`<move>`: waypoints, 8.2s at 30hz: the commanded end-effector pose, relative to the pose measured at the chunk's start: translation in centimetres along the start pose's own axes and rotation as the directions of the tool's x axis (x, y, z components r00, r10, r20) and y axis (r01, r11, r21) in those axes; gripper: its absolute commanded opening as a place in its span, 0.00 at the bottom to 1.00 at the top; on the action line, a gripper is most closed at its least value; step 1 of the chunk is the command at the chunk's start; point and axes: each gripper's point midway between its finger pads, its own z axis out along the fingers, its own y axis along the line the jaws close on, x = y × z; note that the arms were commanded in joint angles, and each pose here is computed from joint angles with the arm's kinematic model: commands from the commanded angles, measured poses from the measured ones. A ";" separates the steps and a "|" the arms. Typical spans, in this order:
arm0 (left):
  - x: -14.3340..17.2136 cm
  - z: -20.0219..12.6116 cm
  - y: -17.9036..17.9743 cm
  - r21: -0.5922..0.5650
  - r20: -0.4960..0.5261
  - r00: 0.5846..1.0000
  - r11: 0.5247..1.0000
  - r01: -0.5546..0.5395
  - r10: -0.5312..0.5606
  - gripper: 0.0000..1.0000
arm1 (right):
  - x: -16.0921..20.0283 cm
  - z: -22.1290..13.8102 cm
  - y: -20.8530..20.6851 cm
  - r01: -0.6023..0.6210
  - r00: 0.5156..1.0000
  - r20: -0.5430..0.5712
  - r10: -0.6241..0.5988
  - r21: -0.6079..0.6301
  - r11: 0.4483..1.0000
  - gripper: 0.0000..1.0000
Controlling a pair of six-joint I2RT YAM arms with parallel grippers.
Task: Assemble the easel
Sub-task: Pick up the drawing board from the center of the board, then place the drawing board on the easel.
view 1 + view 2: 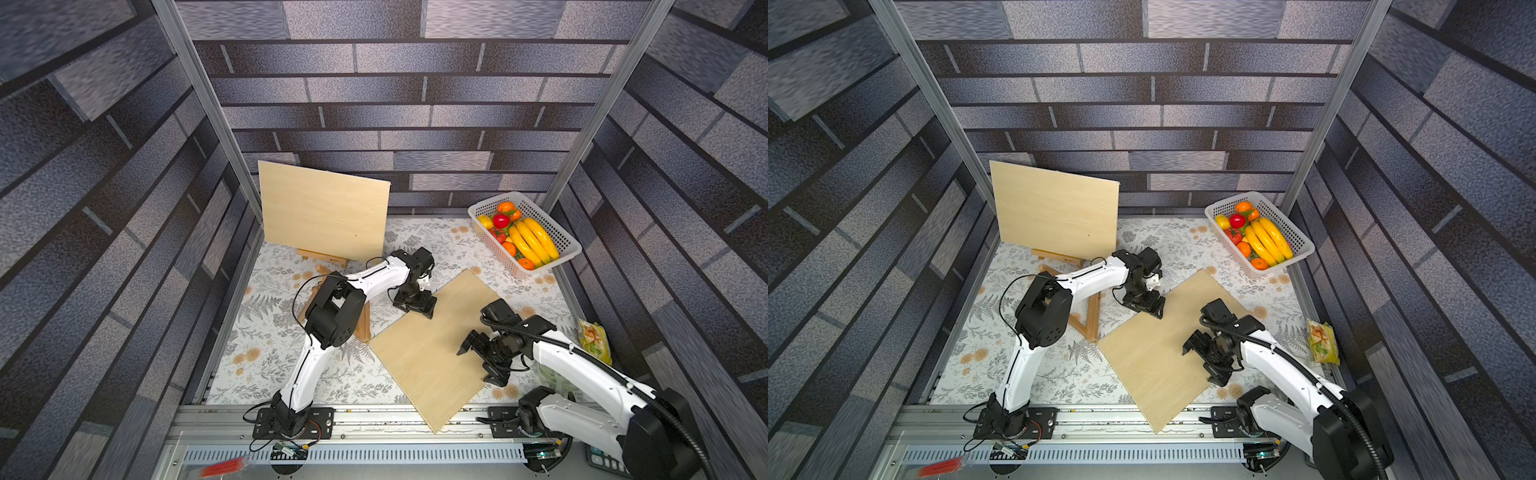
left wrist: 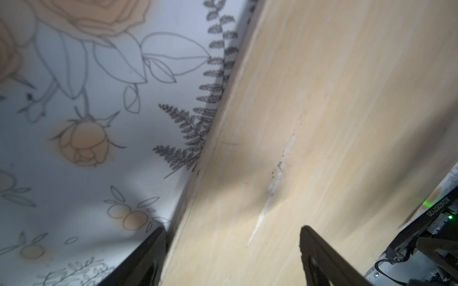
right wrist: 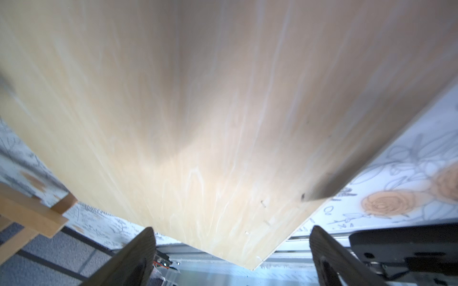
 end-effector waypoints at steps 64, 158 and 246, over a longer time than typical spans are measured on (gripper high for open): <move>5.1 2.8 -1.3 0.274 -0.253 0.952 0.931 0.240 -0.171 0.47 | 3.8 -14.8 8.7 0.516 0.814 0.525 -0.251 -0.452 0.728 0.89; 19.3 -35.9 2.9 0.398 0.610 0.590 0.848 0.351 -0.530 0.67 | 15.5 -29.1 23.9 0.754 0.650 0.480 -0.590 -0.307 0.581 0.00; 28.5 -37.9 10.5 0.273 0.819 0.143 0.597 0.754 -0.555 1.00 | 22.5 -15.6 30.1 0.916 0.136 0.504 -0.853 0.264 0.302 0.00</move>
